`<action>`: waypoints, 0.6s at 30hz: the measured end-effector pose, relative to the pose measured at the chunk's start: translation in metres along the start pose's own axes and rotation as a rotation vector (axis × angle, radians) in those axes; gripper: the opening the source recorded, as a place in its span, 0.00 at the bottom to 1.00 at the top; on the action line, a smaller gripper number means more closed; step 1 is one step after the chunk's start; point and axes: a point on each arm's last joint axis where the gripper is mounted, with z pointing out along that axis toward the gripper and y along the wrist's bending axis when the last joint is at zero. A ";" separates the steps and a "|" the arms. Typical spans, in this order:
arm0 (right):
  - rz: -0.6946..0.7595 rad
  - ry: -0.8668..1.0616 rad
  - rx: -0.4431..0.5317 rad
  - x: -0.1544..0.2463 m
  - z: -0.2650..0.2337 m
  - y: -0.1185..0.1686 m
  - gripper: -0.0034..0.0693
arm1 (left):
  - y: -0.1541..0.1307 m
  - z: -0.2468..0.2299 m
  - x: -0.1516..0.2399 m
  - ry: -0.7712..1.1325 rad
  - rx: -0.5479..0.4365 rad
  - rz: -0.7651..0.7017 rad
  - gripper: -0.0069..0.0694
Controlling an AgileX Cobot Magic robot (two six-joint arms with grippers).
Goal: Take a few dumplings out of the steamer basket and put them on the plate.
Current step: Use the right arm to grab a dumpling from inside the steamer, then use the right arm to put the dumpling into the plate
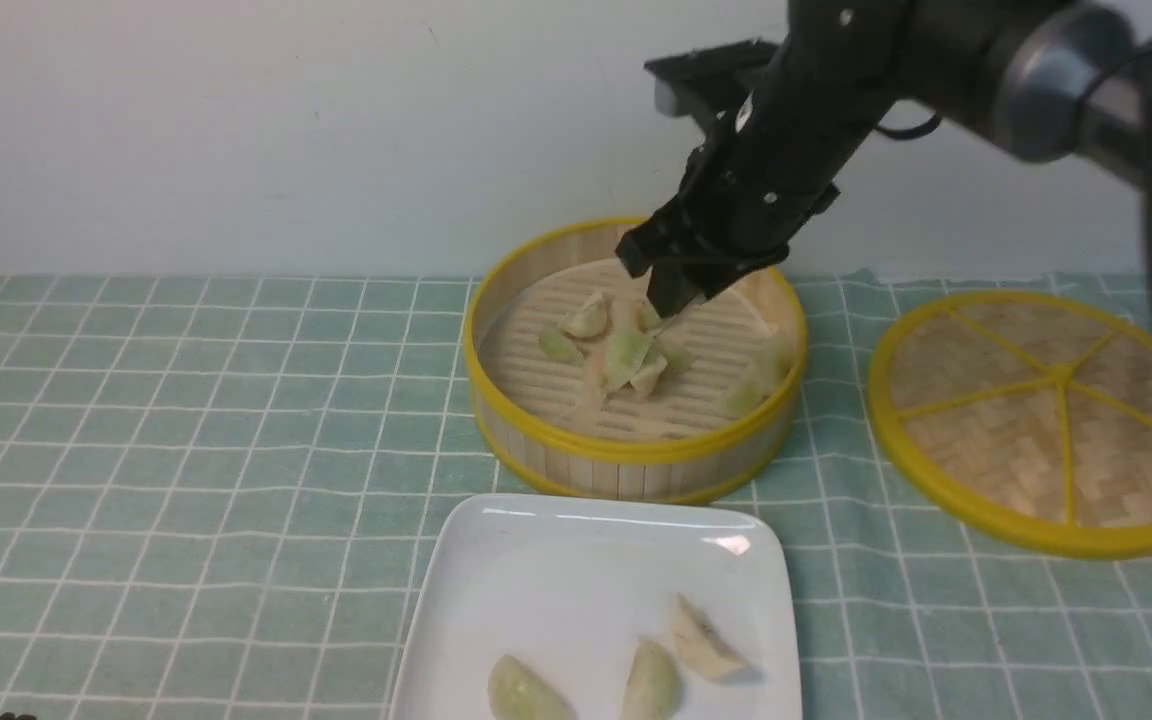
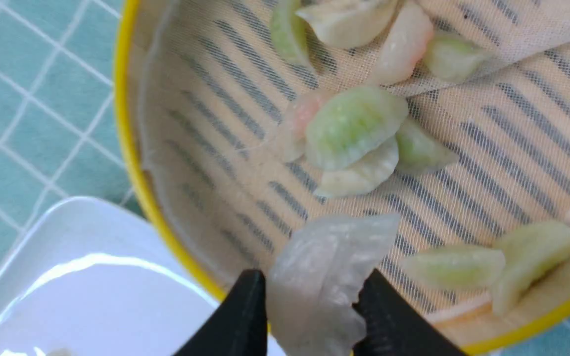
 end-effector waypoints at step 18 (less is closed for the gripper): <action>0.018 0.165 -0.096 0.104 0.095 0.043 0.55 | 0.000 0.000 0.000 0.000 0.000 0.000 0.08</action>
